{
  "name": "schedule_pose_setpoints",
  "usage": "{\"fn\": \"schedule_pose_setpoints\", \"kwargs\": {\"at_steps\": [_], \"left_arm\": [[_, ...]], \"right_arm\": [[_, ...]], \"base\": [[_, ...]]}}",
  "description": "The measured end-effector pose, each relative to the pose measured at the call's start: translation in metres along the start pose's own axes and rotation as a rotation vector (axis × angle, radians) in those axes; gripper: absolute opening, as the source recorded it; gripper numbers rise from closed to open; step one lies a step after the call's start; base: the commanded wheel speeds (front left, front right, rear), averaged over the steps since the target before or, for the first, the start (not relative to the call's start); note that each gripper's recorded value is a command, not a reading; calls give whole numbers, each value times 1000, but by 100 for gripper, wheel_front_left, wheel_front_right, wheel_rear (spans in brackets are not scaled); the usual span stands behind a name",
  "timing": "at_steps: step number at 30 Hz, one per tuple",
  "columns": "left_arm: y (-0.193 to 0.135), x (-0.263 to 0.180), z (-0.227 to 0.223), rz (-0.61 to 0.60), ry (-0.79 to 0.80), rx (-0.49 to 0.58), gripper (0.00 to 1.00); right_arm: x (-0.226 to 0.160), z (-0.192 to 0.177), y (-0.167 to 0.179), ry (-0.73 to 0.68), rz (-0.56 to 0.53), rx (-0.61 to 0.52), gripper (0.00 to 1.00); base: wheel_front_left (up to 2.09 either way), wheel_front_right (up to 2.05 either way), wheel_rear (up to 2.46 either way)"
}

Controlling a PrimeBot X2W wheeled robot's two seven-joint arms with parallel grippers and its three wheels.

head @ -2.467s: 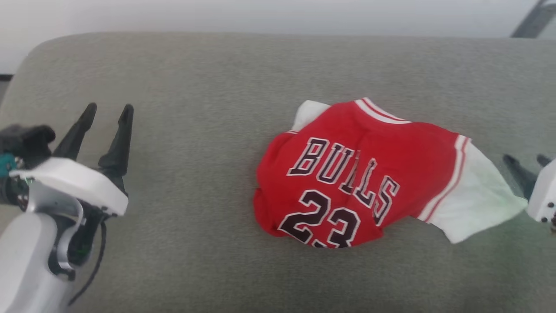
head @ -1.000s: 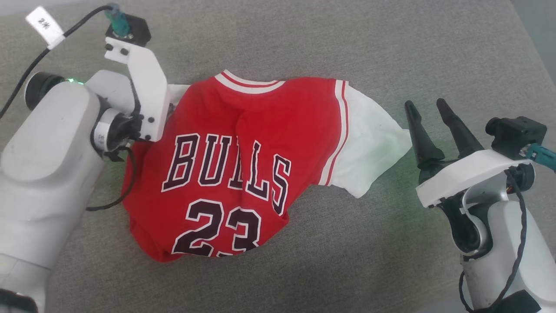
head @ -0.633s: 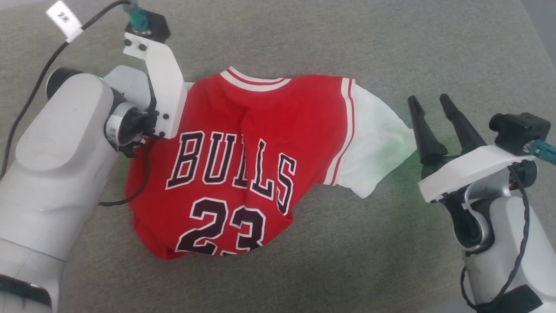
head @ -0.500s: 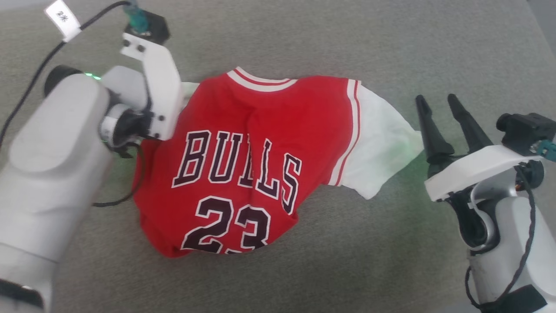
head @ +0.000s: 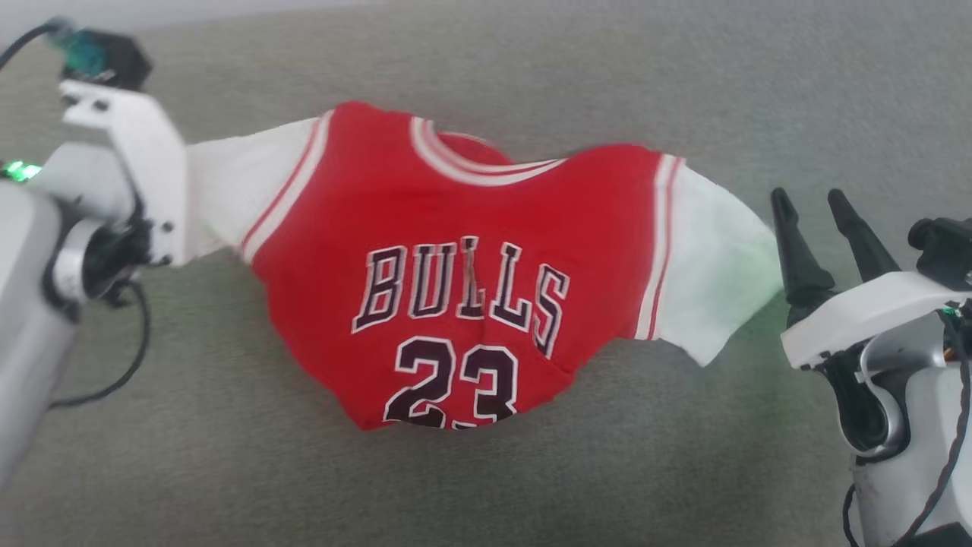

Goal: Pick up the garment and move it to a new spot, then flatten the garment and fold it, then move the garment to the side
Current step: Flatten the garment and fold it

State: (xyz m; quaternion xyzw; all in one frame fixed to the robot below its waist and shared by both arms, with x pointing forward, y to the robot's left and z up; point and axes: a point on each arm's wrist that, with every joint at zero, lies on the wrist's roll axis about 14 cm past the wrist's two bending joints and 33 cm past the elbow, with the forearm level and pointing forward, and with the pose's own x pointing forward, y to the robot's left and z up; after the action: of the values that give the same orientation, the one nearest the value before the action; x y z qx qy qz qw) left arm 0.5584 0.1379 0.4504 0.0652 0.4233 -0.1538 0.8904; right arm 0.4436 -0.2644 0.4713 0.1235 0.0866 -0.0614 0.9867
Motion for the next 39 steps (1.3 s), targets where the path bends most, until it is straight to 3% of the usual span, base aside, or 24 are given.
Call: {"fn": "schedule_pose_setpoints", "kwargs": {"at_steps": [7,16,17,18,20,21,32,39], "left_arm": [[49,-45,-40,143,15,-123,0],[38,-55,-104,111,97,-221,0],[39,-55,-104,111,87,-210,15],[40,-55,-104,113,84,-201,48],[40,-54,-106,114,89,-195,89],[40,-54,-105,115,90,-196,100],[63,-46,-70,164,117,-164,100],[74,-20,-78,186,220,-190,100]], "right_arm": [[-2,4,16,3,37,0,100],[-3,5,24,10,54,6,100],[-3,3,25,20,55,9,100],[-3,3,26,23,57,10,100],[-3,4,27,23,60,11,100],[-3,4,28,25,60,10,100],[3,3,30,33,69,3,100],[8,-2,24,51,54,-1,100]], "base": [[0,0,0],[0,0,0],[0,0,0],[0,0,0],[0,0,0],[0,0,0],[0,0,0],[0,0,0]]}}
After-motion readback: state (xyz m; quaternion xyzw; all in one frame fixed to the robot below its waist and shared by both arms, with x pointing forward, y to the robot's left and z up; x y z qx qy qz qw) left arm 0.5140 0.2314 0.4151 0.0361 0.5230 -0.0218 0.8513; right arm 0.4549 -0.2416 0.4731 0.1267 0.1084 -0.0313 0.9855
